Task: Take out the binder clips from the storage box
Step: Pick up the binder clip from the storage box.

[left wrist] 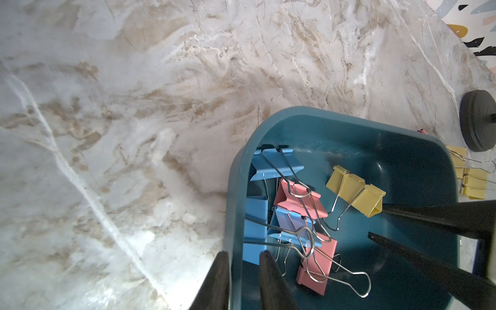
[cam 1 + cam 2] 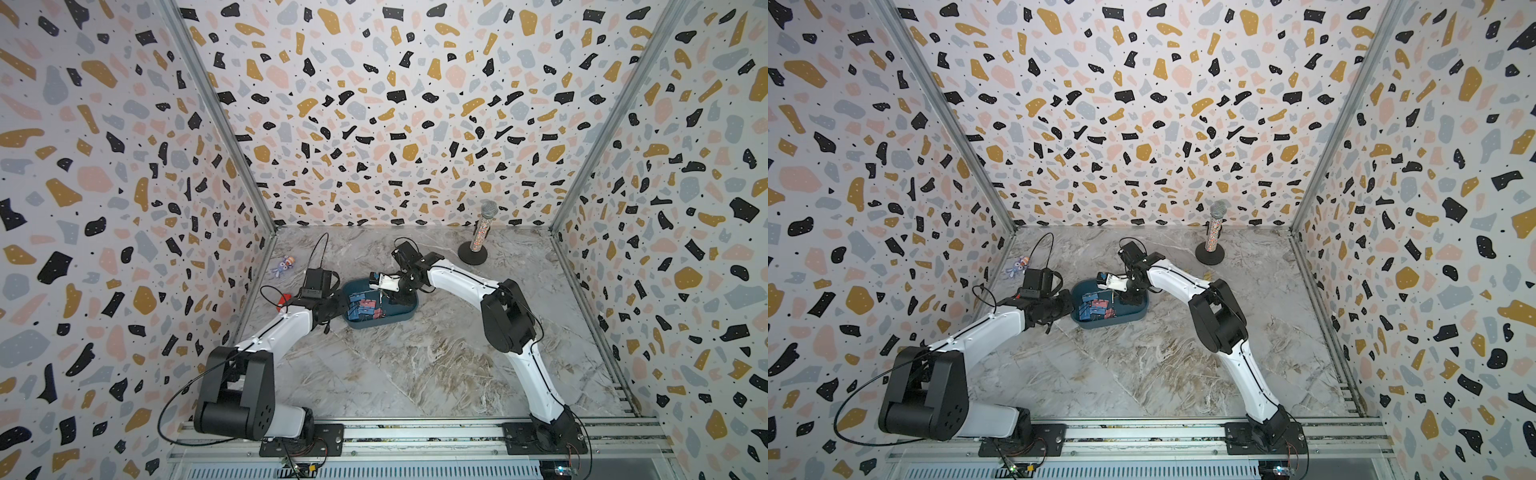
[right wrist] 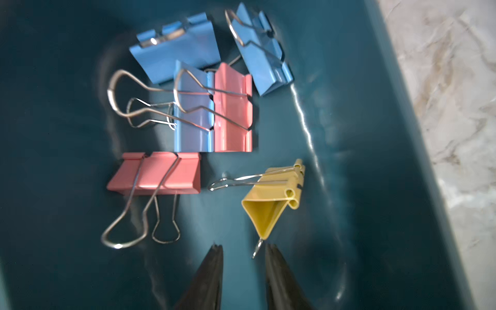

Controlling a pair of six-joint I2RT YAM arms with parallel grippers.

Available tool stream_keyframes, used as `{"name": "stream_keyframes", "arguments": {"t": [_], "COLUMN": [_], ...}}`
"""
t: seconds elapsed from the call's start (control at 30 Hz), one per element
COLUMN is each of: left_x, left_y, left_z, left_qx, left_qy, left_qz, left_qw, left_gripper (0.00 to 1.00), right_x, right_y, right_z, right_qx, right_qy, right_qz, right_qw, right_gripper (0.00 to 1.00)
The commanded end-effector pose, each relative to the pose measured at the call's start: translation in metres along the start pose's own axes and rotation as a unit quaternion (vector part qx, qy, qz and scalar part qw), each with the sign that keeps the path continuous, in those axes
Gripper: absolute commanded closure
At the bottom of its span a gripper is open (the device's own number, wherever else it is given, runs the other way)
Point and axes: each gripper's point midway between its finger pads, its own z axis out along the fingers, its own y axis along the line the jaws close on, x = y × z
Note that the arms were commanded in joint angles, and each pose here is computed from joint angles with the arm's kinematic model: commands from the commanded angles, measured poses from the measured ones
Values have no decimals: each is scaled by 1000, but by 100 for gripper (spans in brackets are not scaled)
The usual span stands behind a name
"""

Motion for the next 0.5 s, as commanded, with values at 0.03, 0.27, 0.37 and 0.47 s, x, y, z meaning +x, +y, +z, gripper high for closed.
{"name": "stream_keyframes", "arguments": {"t": [0.03, 0.27, 0.37, 0.47], "left_x": [-5, -6, -7, -6], "left_y": [-1, -2, -1, -2], "left_z": [-6, -7, -7, -7], "left_qx": [2, 4, 4, 5], "left_qy": [-14, -16, -16, -16], "left_qz": [1, 1, 2, 2], "left_qw": [1000, 1000, 1000, 1000], "left_gripper": [76, 76, 76, 76], "right_x": [-6, -4, -3, -2], "right_y": [-2, -6, -7, -8], "right_z": [-6, -1, 3, 5], "right_qx": [7, 14, 14, 15], "right_qy": [6, 11, 14, 16], "right_qz": [11, 19, 20, 22], "right_qw": [1000, 1000, 1000, 1000], "right_gripper": [67, 68, 68, 70]}}
